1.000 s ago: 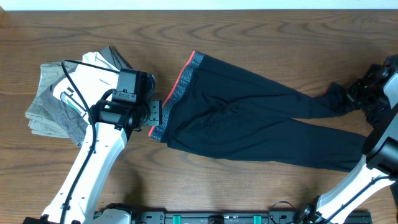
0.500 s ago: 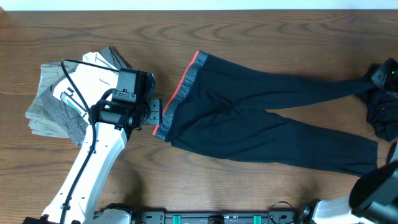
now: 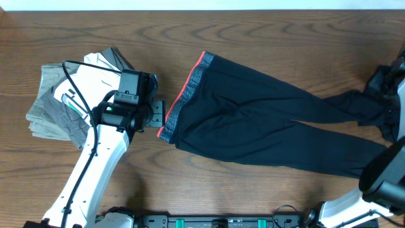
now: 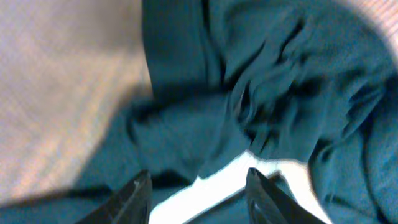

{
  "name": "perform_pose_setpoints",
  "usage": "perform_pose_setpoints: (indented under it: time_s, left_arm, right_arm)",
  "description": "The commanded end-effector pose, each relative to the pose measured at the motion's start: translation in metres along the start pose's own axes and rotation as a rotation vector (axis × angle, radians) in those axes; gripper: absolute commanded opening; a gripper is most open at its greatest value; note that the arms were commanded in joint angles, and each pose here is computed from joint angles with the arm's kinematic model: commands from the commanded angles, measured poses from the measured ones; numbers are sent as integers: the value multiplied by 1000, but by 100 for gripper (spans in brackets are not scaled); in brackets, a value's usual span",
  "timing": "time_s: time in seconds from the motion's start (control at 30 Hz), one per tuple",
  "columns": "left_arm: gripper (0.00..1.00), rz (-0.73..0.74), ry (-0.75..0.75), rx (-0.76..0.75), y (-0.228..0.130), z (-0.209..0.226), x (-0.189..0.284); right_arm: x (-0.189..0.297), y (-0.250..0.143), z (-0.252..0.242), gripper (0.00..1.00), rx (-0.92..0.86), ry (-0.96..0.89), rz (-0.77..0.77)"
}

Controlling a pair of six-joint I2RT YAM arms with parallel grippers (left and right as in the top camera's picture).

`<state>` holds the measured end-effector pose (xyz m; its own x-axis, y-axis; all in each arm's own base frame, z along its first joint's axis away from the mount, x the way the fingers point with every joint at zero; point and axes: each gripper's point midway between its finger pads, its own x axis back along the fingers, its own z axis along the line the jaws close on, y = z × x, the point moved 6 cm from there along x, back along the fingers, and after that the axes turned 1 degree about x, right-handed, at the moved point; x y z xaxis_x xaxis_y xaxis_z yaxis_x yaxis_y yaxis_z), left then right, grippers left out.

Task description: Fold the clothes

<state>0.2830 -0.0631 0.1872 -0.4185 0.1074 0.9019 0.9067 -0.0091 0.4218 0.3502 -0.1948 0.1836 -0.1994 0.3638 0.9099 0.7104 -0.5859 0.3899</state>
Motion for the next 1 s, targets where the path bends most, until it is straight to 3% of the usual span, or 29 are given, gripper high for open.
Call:
perform_pose_setpoints:
  time_s: [0.0,0.2,0.43,0.7,0.8,0.9,0.97]
  left_arm:
    - [58,-6,3,-18,3,0,1]
    - [58,-6,3,-18,3,0,1]
    - [58,-9,3,-18,4,0,1]
    - [58,-11,2,-18,4,0,1]
    - [58,-7,3,-18,4,0,1]
    - [58,-2,4,-18,3,0,1]
    - [58,0,4,-18,2,0,1]
  right_arm:
    - [-17,-9,1,51,9,-5,76]
    - [-46,-15,-18,52,-89,-14,166]
    - [-79,-24,-43,52,-256,194,300]
    - [-108,-27,-19,55,-332,406,374]
    - [-111,-25,-11,43,-354,468,380]
    - [-111,-20,-12,18,-361,476,357]
    - [-106,-14,-14,12,-358,479,331]
